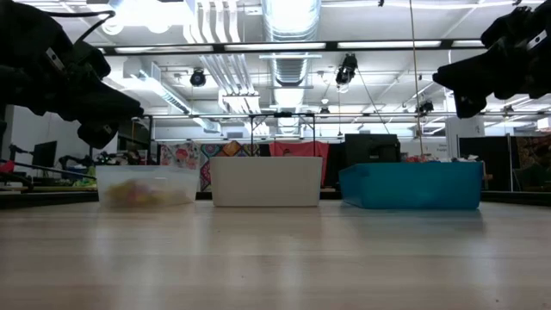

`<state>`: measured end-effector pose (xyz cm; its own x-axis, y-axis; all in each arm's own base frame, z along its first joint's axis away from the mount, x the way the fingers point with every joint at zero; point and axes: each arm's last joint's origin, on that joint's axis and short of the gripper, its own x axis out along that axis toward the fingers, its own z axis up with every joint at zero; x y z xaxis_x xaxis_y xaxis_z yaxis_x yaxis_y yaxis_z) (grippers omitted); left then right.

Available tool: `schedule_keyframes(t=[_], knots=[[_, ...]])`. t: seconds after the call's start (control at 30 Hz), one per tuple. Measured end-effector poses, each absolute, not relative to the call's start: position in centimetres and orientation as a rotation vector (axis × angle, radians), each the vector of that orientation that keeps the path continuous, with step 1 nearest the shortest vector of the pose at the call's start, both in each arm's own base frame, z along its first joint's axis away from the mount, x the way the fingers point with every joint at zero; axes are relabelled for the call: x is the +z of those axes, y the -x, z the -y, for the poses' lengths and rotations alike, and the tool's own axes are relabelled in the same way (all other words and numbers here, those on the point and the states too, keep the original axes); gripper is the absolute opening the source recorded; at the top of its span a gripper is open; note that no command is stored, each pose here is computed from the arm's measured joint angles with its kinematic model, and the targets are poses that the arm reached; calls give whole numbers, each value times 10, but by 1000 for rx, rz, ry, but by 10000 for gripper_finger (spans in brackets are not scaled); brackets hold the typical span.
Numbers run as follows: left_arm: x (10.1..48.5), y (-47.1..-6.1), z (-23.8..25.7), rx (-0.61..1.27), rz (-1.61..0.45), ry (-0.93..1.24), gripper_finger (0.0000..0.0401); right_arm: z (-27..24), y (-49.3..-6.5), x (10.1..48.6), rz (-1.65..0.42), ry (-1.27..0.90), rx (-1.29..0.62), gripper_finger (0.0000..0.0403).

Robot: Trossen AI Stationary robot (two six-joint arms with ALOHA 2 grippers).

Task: Sort candy
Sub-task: Return to Home Position

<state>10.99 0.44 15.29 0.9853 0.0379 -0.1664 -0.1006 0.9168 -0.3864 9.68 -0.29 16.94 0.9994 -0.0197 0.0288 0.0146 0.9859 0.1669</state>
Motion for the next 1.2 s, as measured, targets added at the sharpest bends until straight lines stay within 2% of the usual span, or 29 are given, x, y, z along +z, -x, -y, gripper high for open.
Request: schedule_keyframes(t=[0.13,0.4,0.53,0.83,1.2], knots=[[153,-110,-4,72,-158,405,35,1,-97,169,27,-129,-11,57],[153,-110,-4,71,-158,405,35,-4,-97,170,30,-190,48,57],[153,-110,-4,72,-158,405,35,-5,-96,178,113,-185,72,57],[153,-110,-4,72,-158,405,35,-2,-97,175,90,-172,24,57],[153,-110,-4,71,-158,405,35,1,-97,175,95,-26,-16,57]])
